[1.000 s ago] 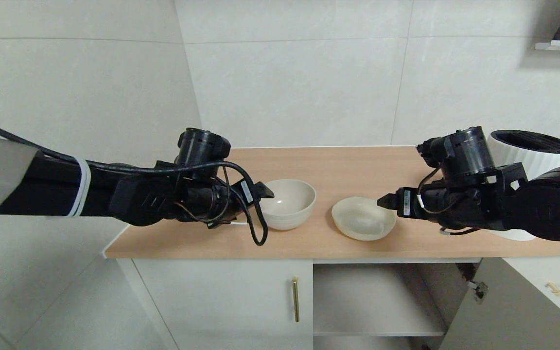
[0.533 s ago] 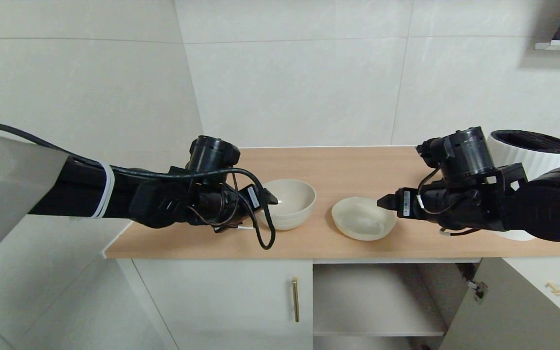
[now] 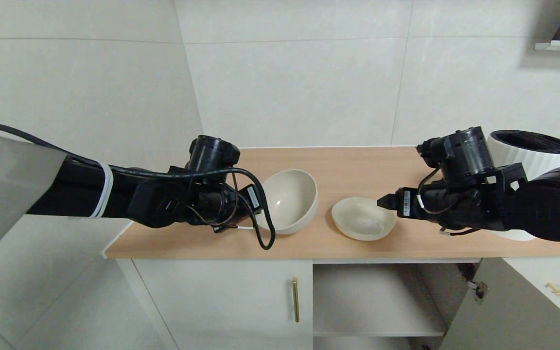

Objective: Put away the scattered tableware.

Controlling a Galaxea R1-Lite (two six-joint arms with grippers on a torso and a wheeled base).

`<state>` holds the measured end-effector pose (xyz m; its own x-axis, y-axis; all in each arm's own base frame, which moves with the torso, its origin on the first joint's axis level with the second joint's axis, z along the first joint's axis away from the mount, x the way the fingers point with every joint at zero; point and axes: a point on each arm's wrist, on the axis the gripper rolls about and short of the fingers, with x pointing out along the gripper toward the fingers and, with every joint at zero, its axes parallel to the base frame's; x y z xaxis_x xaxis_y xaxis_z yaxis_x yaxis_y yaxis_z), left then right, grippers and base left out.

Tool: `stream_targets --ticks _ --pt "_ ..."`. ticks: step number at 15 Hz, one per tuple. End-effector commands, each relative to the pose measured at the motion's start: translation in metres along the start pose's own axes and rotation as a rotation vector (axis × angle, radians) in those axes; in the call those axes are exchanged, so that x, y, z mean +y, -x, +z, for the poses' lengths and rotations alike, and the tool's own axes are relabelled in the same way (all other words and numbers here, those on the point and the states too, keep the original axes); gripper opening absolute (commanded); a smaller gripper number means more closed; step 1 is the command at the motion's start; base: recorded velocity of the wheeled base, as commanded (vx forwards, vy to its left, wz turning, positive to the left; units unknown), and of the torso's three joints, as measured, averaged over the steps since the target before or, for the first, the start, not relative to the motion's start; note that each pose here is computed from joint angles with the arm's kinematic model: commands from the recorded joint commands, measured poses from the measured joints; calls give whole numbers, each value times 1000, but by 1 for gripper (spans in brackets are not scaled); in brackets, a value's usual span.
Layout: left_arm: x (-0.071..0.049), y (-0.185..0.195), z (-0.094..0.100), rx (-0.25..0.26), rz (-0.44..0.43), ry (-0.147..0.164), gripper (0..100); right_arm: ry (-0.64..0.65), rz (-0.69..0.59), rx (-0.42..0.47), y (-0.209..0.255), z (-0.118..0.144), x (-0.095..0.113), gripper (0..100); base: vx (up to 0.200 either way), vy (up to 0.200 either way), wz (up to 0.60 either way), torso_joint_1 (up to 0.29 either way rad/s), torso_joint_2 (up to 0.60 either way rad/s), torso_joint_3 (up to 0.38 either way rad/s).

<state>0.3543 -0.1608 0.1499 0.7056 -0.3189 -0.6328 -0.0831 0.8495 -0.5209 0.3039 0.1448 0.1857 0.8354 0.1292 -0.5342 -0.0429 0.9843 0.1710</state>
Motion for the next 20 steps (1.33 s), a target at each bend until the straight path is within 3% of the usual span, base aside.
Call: stream_targets --ticks 1,7,11,18,19,20 --pt "-1 4 1 -8 -7 0 0 1 -2 1 -1 0 0 100 0 0 0 0 0 0" --pt "-2 10 3 -14 -13 0 0 39 -178 22 -36 -16 1 100 0 0 0 0 0 0" --pt "-3 16 4 -11 -16 0 0 52 -194 60 -53 -28 2 100 0 0 0 0 0 0" --pt "-2 14 1 0 -10 -1 0 36 -179 36 -64 -31 4 100 0 0 0 0 0 0" --pt "-2 14 1 0 -10 -1 0 36 -179 37 -66 -32 4 0 0 0 0 0 0 0" --pt "-2 14 1 0 -10 -1 0 37 -179 40 -67 -33 4 0 0 0 0 0 0 0"
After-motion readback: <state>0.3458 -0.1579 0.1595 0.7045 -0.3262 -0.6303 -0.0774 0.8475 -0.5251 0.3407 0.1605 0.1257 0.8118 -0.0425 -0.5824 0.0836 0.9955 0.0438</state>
